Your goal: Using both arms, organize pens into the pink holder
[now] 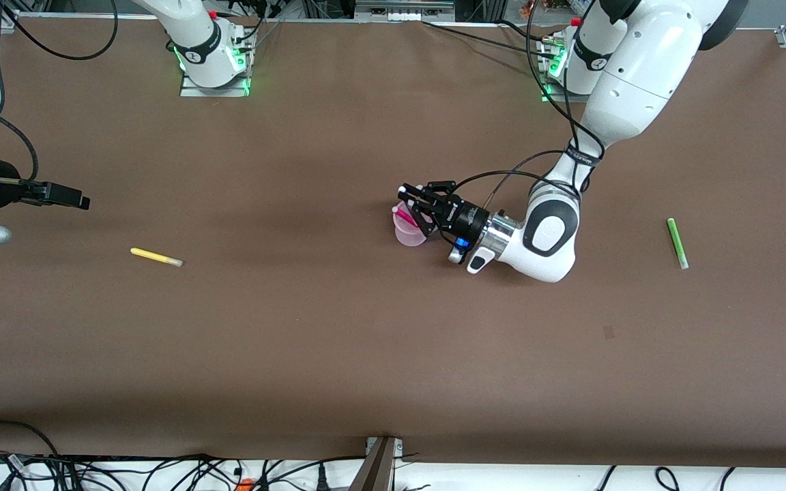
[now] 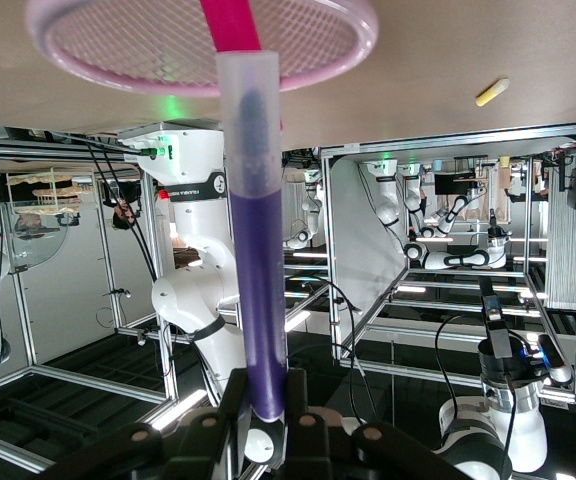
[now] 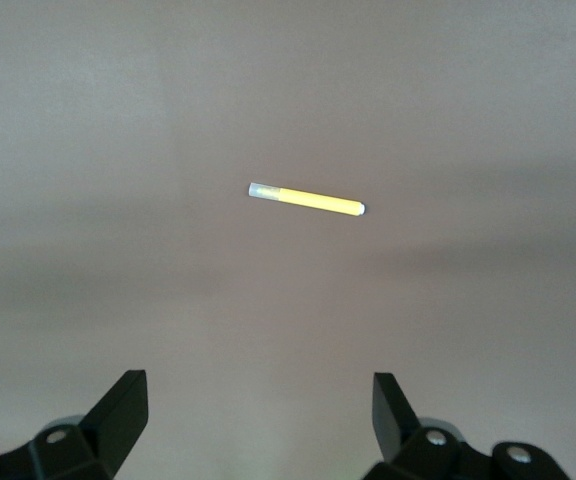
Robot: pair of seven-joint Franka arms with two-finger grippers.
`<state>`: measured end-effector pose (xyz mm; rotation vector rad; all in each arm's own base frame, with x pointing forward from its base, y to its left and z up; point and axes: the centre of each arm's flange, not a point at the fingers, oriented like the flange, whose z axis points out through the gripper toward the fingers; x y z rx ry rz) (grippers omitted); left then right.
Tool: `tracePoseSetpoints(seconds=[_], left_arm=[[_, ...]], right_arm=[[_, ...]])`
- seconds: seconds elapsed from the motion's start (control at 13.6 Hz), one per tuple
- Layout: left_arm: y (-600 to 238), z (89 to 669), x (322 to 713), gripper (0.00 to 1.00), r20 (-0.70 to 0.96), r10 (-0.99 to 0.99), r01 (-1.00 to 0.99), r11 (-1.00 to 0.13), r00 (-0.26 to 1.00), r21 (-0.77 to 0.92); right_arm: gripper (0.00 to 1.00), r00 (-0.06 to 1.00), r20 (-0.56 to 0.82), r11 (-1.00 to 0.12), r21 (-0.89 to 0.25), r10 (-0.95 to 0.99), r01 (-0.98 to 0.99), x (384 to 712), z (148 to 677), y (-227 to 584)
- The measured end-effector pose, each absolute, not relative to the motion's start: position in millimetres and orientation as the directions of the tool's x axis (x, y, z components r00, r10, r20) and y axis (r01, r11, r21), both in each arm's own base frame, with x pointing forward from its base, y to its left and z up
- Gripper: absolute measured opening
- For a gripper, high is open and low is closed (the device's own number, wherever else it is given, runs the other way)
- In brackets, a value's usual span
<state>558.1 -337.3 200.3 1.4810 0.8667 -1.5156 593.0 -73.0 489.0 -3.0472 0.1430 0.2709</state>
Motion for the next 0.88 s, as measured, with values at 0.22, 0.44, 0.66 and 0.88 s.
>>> tracePoseSetpoints(seconds=[0.22, 0.44, 0.66, 0.88], left_arm=[[-342.3, 197.1, 551.8, 0.23, -0.994, -0.101, 0.899, -0.428, 0.047, 0.086], [-346.0, 187.3, 539.4, 0.54, -0.991, -0.117, 0.893, -0.436, 0.065, 0.110], [-341.7, 187.7, 539.9, 0.85, -0.989, -0.127, 0.893, -0.433, 0.070, 0.118], [-322.1, 213.7, 555.9, 1.00, -0.984, -0.093, 0.870, -0.460, 0.153, 0.179]], right_arm=[[0.99, 0.984, -0.157, -0.993, -0.068, -0.086, -0.098, 596.0, 499.4, -72.9], [1.00, 0.985, -0.148, -0.993, -0.067, -0.086, -0.097, 597.2, 504.0, -73.2], [1.00, 0.986, -0.140, -0.992, -0.071, -0.095, -0.106, 598.1, 507.5, -79.2], [0.99, 0.984, -0.132, -0.987, -0.096, -0.118, -0.131, 601.5, 511.0, -82.5]])
